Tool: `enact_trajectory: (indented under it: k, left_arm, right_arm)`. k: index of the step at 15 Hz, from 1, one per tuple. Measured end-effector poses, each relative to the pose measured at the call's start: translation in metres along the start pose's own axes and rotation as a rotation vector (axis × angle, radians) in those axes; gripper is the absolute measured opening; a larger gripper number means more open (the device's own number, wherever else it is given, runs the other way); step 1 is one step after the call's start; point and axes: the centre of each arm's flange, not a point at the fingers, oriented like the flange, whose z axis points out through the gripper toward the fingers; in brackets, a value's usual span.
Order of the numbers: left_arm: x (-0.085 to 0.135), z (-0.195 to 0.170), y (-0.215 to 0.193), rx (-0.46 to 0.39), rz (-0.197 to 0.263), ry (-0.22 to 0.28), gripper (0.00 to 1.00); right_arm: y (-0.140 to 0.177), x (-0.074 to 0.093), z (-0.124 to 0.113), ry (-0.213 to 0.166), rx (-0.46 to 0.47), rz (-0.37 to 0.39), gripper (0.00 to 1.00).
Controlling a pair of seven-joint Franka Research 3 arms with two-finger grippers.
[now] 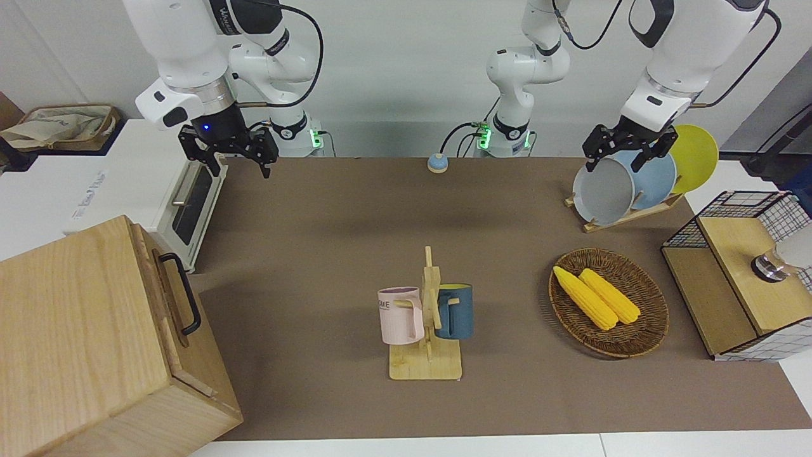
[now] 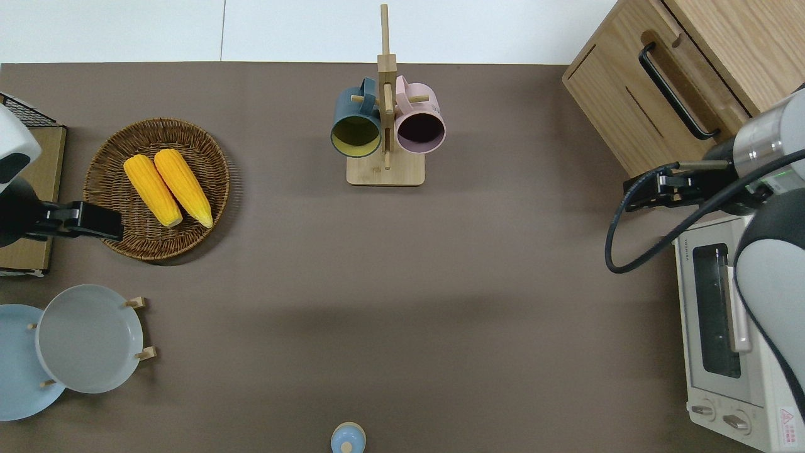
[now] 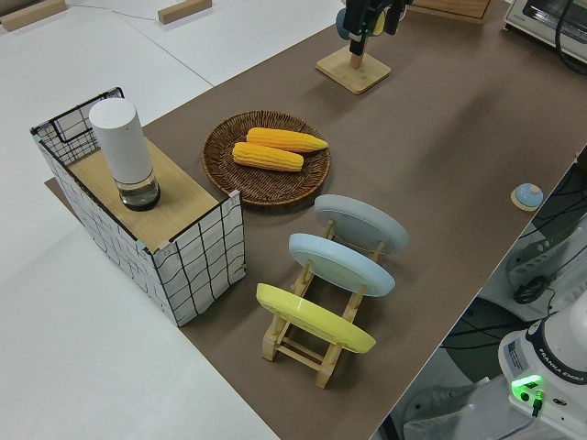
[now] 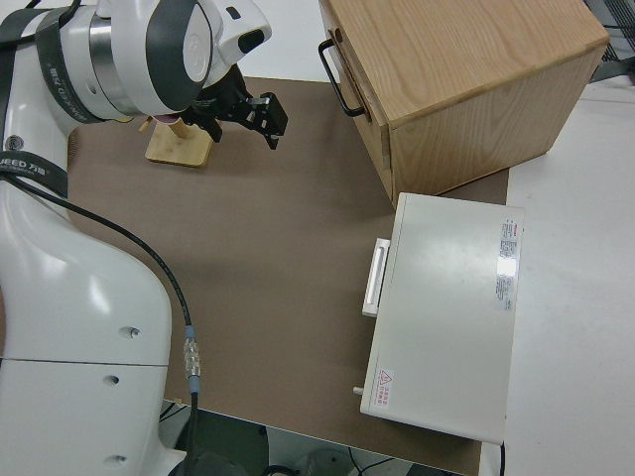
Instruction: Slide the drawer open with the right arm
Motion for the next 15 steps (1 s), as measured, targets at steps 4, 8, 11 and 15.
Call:
enact_trajectory:
  k: [4, 8, 11, 15]
  left_arm:
    - [0.0, 0.0, 0.0, 0.0, 0.0, 0.0, 1.0]
    - [0.0, 0.0, 0.0, 0.0, 0.0, 0.0, 1.0]
    - [0.0, 0.0, 0.0, 0.0, 0.0, 0.0, 1.0]
    - [0.0, 0.0, 0.0, 0.0, 0.0, 0.0, 1.0]
  right_arm:
    - [-0.001, 0.0, 0.0, 0.0, -0.001, -0.003, 0.99]
    - [-0.006, -0.001, -0.002, 0.018, -0.07, -0.02, 0.99]
    - [-0.042, -0.008, -0.005, 0.068, -0.255, -0.103, 0.99]
    - [-0.09, 0.005, 0.03, 0.113, -0.551, -0.227, 0.99]
